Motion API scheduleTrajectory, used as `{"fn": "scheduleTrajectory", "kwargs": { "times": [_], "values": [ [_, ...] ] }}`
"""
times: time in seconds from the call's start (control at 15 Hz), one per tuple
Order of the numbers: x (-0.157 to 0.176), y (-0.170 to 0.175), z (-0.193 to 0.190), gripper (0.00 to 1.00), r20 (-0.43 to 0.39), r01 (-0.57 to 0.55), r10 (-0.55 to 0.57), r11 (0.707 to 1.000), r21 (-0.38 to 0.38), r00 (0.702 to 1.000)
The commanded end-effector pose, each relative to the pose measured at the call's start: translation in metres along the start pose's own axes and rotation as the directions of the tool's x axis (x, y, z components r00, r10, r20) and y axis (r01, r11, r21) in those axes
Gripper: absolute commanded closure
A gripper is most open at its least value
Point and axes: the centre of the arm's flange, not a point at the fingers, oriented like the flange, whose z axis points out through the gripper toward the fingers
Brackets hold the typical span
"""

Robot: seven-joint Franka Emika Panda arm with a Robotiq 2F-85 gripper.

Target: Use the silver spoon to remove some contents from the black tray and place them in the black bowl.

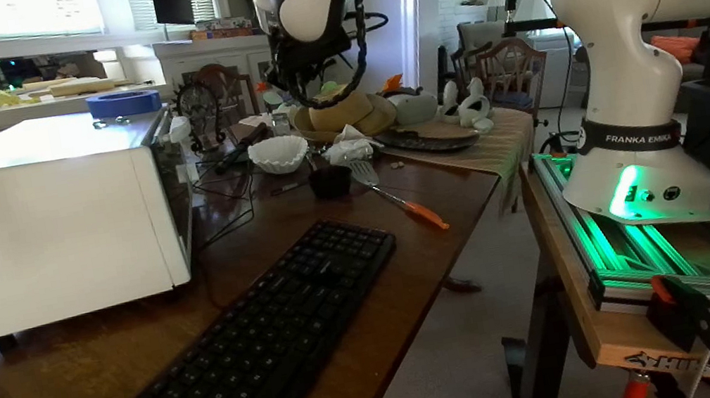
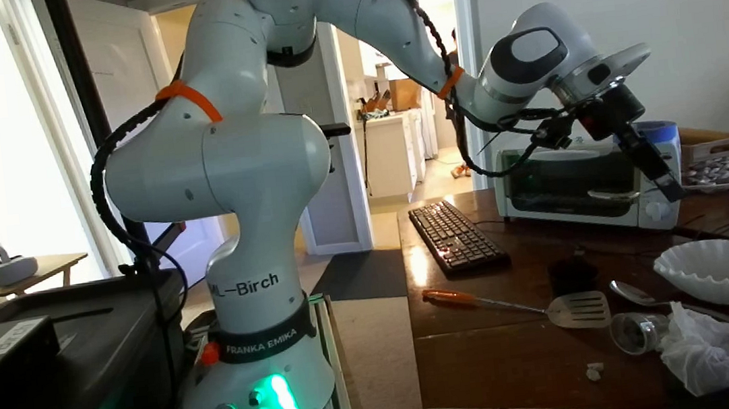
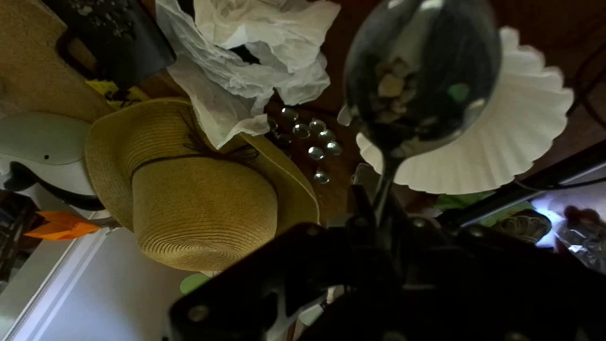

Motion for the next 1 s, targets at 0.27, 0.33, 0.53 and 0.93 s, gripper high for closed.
{"fn": "scheduleTrajectory", "kwargs": {
  "times": [0.27, 0.33, 0.53, 0.93],
  "values": [
    [-0.041, 0.016, 0.008, 0.98, -0.133, -0.030, 0.041, 0.996, 0.081, 0.990],
    [-0.045, 0.017, 0.010, 0.98, -0.155, -0.020, 0.033, 0.996, 0.085, 0.987],
    [-0.054, 0.018, 0.012, 0.98, -0.204, 0.012, 0.007, 0.995, 0.094, 0.979],
    [-0.080, 0.009, 0.012, 0.98, -0.247, 0.088, -0.055, 0.989, 0.121, 0.967]
  ]
}}
